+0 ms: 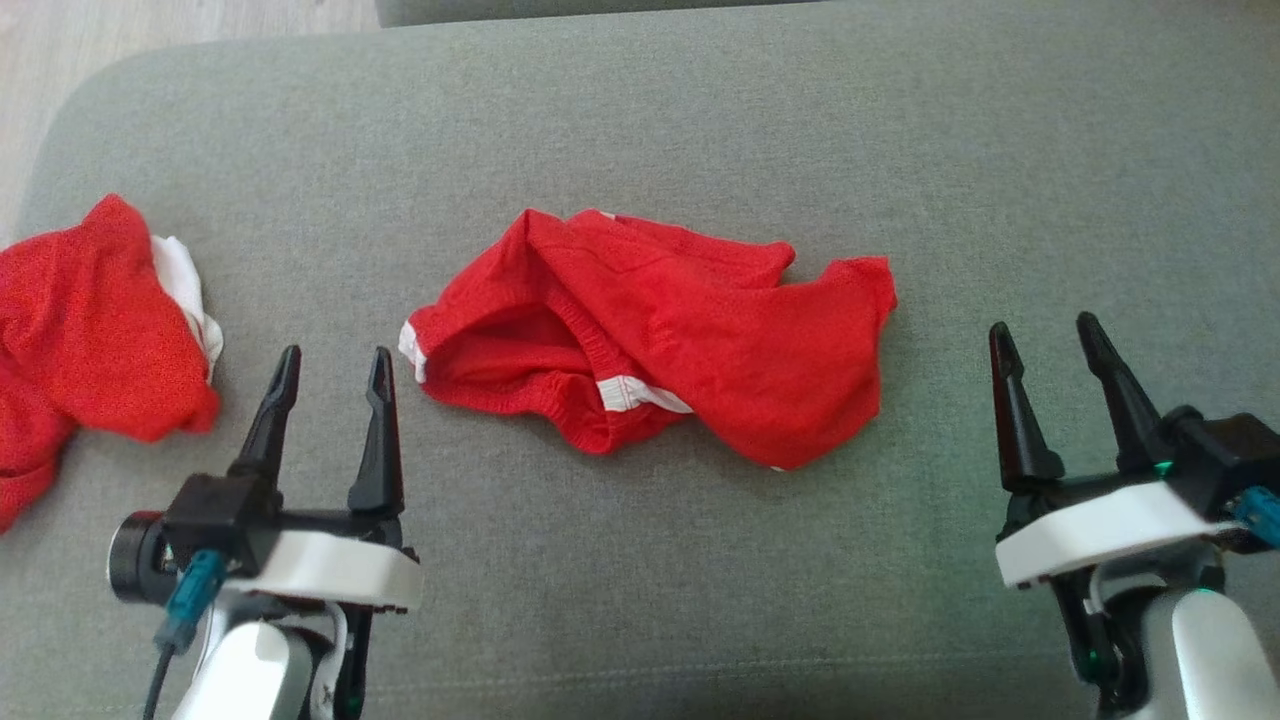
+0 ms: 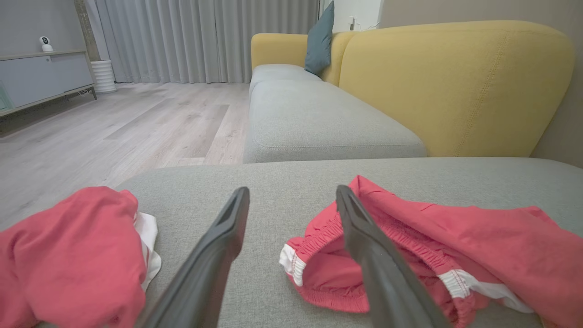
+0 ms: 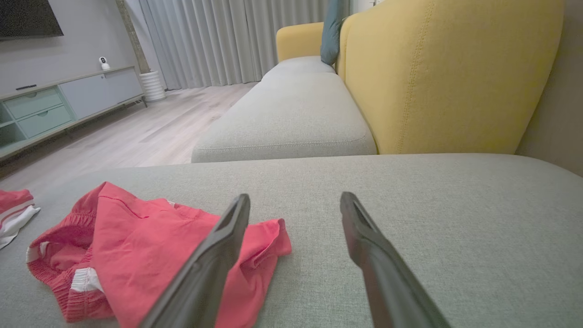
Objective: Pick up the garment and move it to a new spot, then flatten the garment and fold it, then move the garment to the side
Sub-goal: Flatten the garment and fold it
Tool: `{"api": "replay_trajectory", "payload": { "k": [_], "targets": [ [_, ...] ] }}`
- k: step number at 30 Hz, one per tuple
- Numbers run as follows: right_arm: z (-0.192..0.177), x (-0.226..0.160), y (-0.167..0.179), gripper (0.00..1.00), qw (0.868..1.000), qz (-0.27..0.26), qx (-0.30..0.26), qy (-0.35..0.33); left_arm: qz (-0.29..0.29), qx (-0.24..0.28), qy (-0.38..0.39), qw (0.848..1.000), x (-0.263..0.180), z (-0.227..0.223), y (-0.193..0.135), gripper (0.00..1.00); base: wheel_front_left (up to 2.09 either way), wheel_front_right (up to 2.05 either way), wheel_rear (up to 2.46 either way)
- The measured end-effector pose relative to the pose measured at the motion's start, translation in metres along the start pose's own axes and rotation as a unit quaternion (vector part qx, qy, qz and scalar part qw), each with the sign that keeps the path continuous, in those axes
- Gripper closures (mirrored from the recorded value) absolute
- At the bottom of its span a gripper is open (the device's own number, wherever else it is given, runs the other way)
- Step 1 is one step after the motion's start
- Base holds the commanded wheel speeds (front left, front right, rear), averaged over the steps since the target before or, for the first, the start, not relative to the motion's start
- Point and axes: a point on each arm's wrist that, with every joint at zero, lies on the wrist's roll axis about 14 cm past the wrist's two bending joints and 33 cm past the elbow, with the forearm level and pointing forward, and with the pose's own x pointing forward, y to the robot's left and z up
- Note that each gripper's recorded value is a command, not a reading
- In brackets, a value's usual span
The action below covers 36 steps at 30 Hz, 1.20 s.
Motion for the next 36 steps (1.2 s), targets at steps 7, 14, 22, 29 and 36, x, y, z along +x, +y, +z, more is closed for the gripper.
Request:
{"api": "replay_trajectory", "payload": {
  "k": [7, 14, 22, 29, 36],
  "targets": [
    [-0.012, 0.005, 0.010, 0.00, 0.999, 0.015, -0.008, 0.027, 0.001, -0.002, 0.006, 1.000, 0.000, -0.005, 0.002, 0.00, 0.00, 0.00, 0.00],
    [-0.064, 0.012, 0.027, 0.00, 0.993, 0.042, -0.003, 0.113, -0.003, -0.006, 0.011, 1.000, 0.010, -0.010, 0.002, 0.00, 0.00, 0.00, 0.00],
    [-0.108, 0.035, 0.041, 0.00, 0.983, 0.066, 0.004, 0.172, 0.005, -0.008, 0.017, 1.000, 0.021, -0.019, 0.007, 0.00, 0.00, 0.00, 0.00],
    [-0.122, 0.038, 0.044, 1.00, 0.979, 0.069, 0.029, 0.189, 0.006, -0.012, 0.024, 1.000, 0.024, -0.025, 0.007, 0.00, 0.00, 0.00, 0.00],
    [-0.089, 0.042, 0.042, 1.00, 0.988, 0.065, 0.042, 0.130, -0.003, -0.010, 0.010, 1.000, 0.029, -0.018, 0.003, 0.00, 0.00, 0.00, 0.00]
  ]
}}
